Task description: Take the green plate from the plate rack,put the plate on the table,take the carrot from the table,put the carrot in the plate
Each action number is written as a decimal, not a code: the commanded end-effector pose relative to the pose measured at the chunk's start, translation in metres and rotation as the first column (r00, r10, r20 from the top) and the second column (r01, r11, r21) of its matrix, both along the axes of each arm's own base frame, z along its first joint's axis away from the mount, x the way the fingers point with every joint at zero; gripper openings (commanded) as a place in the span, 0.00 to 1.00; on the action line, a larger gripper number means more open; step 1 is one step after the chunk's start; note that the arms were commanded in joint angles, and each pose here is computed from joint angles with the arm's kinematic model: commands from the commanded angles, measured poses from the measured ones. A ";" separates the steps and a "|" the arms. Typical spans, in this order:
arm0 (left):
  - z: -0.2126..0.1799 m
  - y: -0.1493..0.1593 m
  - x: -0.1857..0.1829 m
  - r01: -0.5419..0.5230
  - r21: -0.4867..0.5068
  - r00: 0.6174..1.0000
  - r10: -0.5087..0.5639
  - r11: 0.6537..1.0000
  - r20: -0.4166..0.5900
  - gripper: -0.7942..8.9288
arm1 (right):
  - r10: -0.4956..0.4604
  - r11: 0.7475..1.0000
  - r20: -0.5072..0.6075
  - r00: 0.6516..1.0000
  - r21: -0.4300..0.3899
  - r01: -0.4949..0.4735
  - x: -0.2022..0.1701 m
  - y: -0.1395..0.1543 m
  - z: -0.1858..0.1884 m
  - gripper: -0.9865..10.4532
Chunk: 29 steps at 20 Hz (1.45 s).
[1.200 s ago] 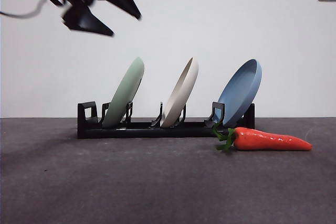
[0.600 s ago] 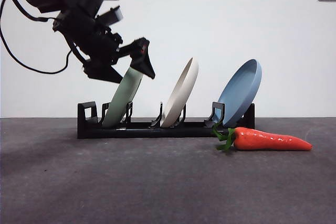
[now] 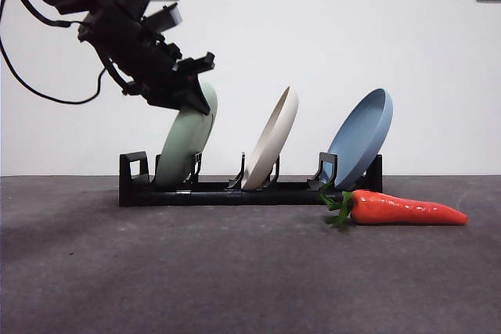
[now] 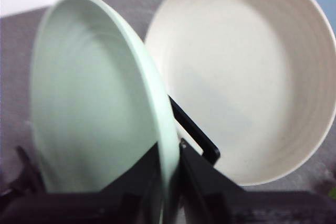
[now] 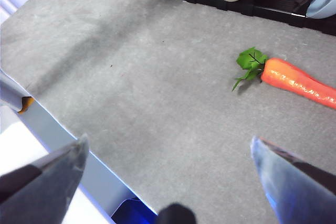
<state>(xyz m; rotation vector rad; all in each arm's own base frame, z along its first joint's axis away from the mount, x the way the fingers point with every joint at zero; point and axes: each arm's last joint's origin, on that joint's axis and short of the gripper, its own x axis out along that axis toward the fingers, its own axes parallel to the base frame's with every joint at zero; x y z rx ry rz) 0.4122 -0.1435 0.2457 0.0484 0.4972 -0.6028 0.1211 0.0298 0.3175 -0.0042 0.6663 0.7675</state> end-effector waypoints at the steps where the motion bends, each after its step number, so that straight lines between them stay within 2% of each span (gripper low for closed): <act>1: -0.001 -0.004 -0.003 0.040 -0.014 0.999 -0.040 0.999 -0.012 0.07 | 0.002 1.000 0.007 1.000 0.003 -0.002 0.000 0.000 0.001 0.61; 8: 0.052 0.003 -0.026 0.052 -0.070 0.995 -0.046 0.996 0.084 0.07 | 0.002 1.000 0.008 1.000 0.004 -0.002 0.000 0.000 0.001 0.61; 12: 0.092 0.012 -0.057 0.059 -0.070 0.993 -0.052 0.996 0.102 0.07 | 0.002 1.000 0.007 1.000 0.004 -0.002 0.000 0.000 0.001 0.61; 15: 0.118 0.009 -0.097 0.128 -0.001 0.987 -0.128 0.992 0.096 0.07 | 0.002 1.000 0.007 1.000 0.004 -0.002 0.000 0.000 0.001 0.61; 17: 0.129 0.001 -0.129 0.186 0.115 0.977 -0.196 0.976 0.084 0.08 | 0.002 1.000 0.007 1.000 0.004 -0.002 0.000 0.000 0.001 0.61; 19: 0.127 -0.014 -0.159 0.235 0.304 0.965 -0.259 0.923 0.041 0.08 | 0.000 1.000 0.005 1.000 0.006 0.000 0.000 0.000 0.001 0.61; 21: 0.118 -0.033 -0.182 0.296 0.429 0.949 -0.312 0.853 -0.035 0.08 | 0.000 1.000 0.006 1.000 0.006 0.000 0.000 0.000 0.001 0.61; 24: 0.102 -0.059 -0.207 0.349 0.517 0.927 -0.368 0.781 -0.071 0.08 | -0.004 1.000 0.002 1.000 0.010 0.004 0.000 0.000 0.001 0.61; 26: 0.081 -0.073 -0.219 0.343 0.588 0.926 -0.369 0.732 -0.081 0.08 | -0.004 1.000 0.002 1.000 0.009 0.004 0.000 0.000 0.001 0.61; 29: 0.037 -0.085 -0.229 0.360 0.623 0.914 -0.397 0.694 -0.086 0.08 | -0.004 1.000 0.004 1.000 0.010 0.004 0.000 0.000 0.001 0.61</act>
